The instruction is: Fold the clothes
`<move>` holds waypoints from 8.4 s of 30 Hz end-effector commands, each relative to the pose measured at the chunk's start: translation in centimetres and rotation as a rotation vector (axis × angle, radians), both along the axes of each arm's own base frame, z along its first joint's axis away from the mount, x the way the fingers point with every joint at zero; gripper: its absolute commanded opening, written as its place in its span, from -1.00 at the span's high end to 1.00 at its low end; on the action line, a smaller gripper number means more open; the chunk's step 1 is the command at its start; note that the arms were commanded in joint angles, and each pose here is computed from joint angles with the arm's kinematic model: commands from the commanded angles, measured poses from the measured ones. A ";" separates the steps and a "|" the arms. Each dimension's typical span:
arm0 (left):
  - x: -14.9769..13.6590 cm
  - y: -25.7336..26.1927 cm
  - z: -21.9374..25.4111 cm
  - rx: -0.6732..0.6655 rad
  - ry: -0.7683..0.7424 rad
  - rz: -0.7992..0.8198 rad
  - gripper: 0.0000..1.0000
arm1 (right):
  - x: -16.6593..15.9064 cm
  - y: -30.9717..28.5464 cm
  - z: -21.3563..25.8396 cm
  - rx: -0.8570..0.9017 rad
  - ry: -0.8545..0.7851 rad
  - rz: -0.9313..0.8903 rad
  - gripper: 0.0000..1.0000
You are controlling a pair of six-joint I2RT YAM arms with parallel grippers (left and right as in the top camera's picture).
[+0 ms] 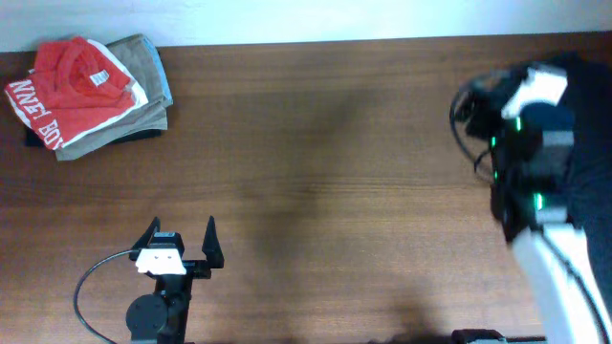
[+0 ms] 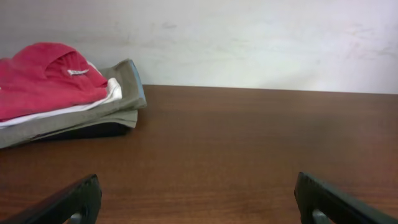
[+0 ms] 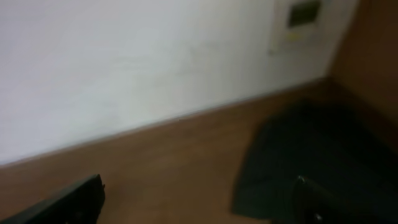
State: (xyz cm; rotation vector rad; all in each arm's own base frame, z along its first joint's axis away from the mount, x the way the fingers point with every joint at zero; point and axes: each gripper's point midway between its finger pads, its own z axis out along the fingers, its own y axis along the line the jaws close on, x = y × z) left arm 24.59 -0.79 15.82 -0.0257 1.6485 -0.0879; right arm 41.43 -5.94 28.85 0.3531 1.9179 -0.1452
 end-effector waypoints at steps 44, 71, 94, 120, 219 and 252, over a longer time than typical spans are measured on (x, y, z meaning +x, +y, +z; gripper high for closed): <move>0.0 0.2 -0.2 0.016 0.002 0.006 -0.99 | 7.4 -9.1 -29.1 0.016 0.516 0.003 0.34; 0.0 0.2 -0.2 0.016 0.002 0.006 -0.98 | 2.9 20.1 0.7 0.187 -0.018 0.558 0.92; 0.0 0.2 -0.2 0.016 0.002 0.006 -0.98 | -0.9 26.7 -2.5 0.271 0.170 0.635 -0.97; -2.9 -8.5 10.9 -0.109 -0.223 -0.533 -0.99 | -6.0 2.6 -9.9 0.359 0.571 -0.005 -0.97; 11.1 14.6 -13.9 -0.832 1.135 0.580 0.99 | -8.7 9.2 -17.0 0.584 0.934 0.322 -0.97; 11.8 10.9 -14.0 -0.775 1.187 0.503 0.99 | -14.3 7.4 -29.6 0.416 1.331 0.190 -0.36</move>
